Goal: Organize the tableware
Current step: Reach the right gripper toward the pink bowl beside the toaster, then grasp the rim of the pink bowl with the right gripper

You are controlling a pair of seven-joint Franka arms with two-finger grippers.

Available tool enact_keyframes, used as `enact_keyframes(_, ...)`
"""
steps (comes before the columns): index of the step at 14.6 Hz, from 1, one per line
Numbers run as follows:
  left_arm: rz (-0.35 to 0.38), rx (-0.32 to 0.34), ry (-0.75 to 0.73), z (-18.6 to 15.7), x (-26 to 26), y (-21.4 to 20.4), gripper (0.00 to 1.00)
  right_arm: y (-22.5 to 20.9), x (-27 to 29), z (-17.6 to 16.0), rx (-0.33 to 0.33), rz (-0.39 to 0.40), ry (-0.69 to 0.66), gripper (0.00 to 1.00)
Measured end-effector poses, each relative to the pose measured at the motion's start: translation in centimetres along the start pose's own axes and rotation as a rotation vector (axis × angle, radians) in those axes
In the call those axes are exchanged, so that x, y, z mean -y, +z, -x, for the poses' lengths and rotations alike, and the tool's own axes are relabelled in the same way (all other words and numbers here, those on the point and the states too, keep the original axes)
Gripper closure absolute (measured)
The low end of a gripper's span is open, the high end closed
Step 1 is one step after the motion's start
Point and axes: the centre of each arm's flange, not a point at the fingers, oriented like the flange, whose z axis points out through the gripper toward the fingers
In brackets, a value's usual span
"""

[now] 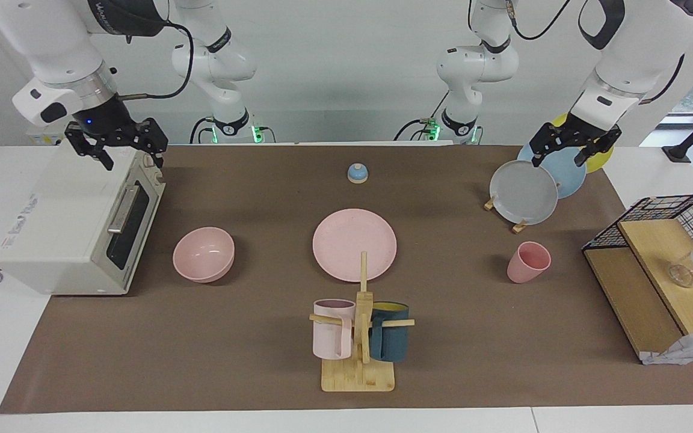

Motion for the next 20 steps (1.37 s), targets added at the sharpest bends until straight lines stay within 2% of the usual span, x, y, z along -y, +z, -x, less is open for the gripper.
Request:
enact_keyframes(8,0.000,0.000,0.000,0.0,0.0,0.0,0.00,0.3,0.2,0.1,0.013,-0.003,-0.002,0.00)
enact_keyframes(10,0.000,0.000,0.000,0.0,0.0,0.0,0.00,0.8,1.9,-0.1,0.012,-0.022,-0.030,0.00)
enact_keyframes(11,0.000,0.000,0.000,0.0,0.0,0.0,0.00,1.6,3.5,-0.6,-0.008,-0.031,-0.056,0.00)
enact_keyframes(13,0.000,0.000,0.000,0.0,0.0,0.0,0.00,5.7,7.4,-1.8,-0.034,-0.034,-0.081,0.00)
enact_keyframes(16,0.000,0.000,0.000,0.0,0.0,0.0,0.00,16.1,10.8,-3.1,-0.066,-0.045,-0.102,0.00)
enact_keyframes(18,0.000,0.000,0.000,0.0,0.0,0.0,0.00,22.7,11.7,-2.7,-0.078,-0.051,-0.114,0.00)
enact_keyframes(20,0.000,0.000,0.000,0.0,0.0,0.0,0.00,26.5,11.8,-1.8,-0.078,-0.053,-0.115,0.00)
